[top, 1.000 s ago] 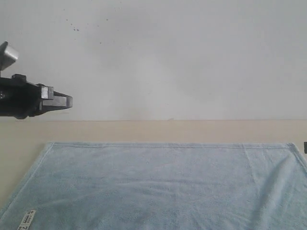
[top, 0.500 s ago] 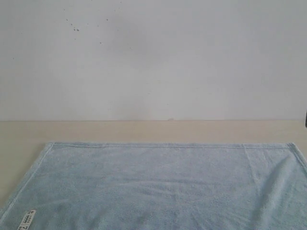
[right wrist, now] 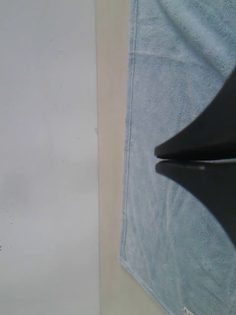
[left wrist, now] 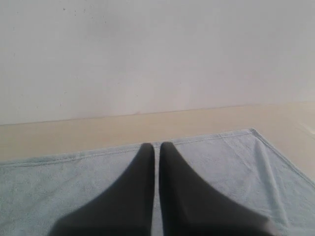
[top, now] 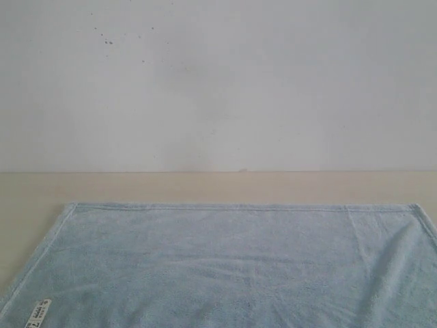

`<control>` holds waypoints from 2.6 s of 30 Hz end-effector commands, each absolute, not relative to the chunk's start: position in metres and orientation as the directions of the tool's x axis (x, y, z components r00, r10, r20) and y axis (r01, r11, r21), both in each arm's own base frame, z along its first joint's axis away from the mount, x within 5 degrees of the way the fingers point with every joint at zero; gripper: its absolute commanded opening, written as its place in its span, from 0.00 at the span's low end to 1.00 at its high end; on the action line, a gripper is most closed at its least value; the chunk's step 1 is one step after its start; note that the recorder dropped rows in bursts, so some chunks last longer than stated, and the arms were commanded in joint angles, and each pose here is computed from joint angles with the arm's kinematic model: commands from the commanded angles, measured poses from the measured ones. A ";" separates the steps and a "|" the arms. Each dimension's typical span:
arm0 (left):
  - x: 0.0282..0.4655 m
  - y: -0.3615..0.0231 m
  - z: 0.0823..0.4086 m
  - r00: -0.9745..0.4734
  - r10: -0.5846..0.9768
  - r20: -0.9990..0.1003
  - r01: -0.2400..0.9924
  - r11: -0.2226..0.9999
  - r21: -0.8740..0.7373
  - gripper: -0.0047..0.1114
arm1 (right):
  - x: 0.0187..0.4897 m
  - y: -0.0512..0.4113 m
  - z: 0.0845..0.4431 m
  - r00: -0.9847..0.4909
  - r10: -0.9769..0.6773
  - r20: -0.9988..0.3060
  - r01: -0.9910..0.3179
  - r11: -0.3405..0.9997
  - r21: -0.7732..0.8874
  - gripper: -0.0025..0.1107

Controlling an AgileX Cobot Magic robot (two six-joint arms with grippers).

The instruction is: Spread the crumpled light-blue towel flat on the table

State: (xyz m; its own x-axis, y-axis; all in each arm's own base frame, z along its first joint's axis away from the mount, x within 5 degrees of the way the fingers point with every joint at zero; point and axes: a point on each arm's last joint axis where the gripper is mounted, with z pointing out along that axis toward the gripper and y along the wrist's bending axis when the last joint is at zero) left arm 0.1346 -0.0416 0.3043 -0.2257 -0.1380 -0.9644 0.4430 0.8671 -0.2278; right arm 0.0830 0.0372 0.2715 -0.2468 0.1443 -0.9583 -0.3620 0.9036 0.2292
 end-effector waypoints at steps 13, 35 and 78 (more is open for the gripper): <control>0.133 -0.042 0.305 -0.229 -0.162 -0.960 0.439 0.863 -0.251 0.08 | 0.085 0.035 0.279 -0.153 0.144 -0.978 -0.361 0.913 0.191 0.02; 0.132 -0.045 0.306 -0.195 -0.094 -0.976 0.491 0.852 -0.180 0.08 | 0.085 0.035 0.280 -0.167 0.195 -0.966 -0.352 0.904 0.243 0.02; 0.130 -0.048 0.306 -0.224 -0.130 -0.966 0.512 0.827 -0.231 0.08 | 0.060 0.023 0.250 0.039 -0.038 -0.999 -0.352 0.935 -0.049 0.02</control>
State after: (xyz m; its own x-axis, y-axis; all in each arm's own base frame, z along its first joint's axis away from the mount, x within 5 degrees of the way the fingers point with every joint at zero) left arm 0.1310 -0.0476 0.3048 -0.2242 -0.1112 -0.9682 0.5134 0.8310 -0.2143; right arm 0.0615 0.0236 0.2663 0.0289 -0.0139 -0.9995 -0.3554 0.9344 -0.0233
